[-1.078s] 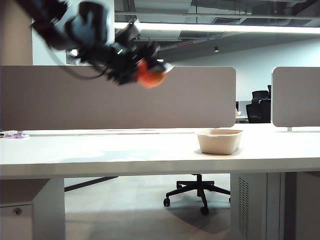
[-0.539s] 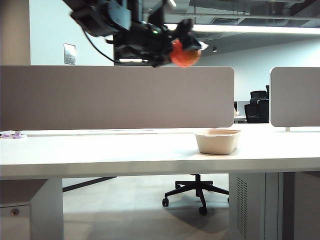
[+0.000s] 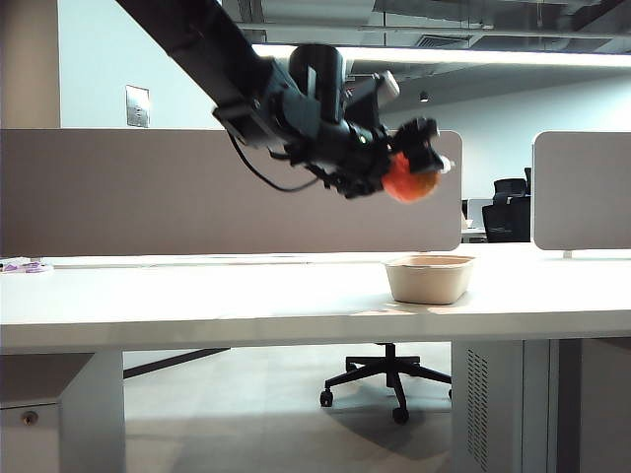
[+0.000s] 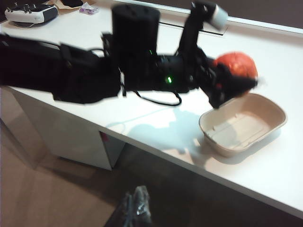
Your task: Pick up the orange and place it into the paper lunchbox.
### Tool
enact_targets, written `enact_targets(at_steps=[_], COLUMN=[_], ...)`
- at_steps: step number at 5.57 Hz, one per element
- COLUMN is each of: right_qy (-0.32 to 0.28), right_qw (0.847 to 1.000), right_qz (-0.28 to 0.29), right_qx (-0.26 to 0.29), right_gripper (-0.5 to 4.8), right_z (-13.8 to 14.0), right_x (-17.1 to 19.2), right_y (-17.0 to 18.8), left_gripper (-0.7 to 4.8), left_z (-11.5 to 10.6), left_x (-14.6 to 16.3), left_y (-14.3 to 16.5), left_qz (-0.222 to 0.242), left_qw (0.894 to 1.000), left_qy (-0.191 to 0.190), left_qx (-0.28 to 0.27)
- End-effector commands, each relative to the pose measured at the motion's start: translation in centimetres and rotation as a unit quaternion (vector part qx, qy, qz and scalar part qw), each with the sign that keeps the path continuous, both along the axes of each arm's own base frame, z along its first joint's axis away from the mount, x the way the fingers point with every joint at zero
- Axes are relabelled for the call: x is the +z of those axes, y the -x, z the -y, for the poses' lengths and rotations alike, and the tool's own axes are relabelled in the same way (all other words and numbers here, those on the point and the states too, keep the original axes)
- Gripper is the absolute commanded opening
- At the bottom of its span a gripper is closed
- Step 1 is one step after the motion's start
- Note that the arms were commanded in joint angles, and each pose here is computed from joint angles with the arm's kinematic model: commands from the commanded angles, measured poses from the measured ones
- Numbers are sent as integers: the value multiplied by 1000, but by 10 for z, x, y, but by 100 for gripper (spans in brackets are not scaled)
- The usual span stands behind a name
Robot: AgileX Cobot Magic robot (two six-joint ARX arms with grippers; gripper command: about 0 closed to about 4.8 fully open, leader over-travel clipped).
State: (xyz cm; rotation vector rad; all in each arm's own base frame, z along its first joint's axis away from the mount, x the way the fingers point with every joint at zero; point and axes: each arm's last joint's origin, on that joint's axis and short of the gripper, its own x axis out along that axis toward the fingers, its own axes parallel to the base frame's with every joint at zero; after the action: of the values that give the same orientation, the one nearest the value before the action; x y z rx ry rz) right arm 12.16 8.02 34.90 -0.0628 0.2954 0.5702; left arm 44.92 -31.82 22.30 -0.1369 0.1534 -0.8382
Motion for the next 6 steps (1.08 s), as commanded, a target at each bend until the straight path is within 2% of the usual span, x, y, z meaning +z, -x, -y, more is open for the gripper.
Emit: enact_targets(at_steps=[1,3,4,5,6], right_qy=[2,1,1,1,1], right_qw=[1000,1000,1000,1000,1000], right_qz=[-3,-3,-3,-3,-3], right_qx=[0,1,1,1,1], right_gripper=[-5,-5,-5,-5,-5], right_z=[1,1,1,1,1], right_x=[2,2,2,2,2], right_y=[2,2,2,2,2], left_gripper=[268,289,355,355,404], left_z=[29,30,30,30,30], left_x=[-57,-70,-68,-66,-67], left_y=[4,2,1,0,0], left_qz=[-27,-35,-32,-31,-31], left_qw=[999,999,999,999,999], left_qy=[-9,-13,-12,-11,-11], left_qx=[24,31,35,35,35])
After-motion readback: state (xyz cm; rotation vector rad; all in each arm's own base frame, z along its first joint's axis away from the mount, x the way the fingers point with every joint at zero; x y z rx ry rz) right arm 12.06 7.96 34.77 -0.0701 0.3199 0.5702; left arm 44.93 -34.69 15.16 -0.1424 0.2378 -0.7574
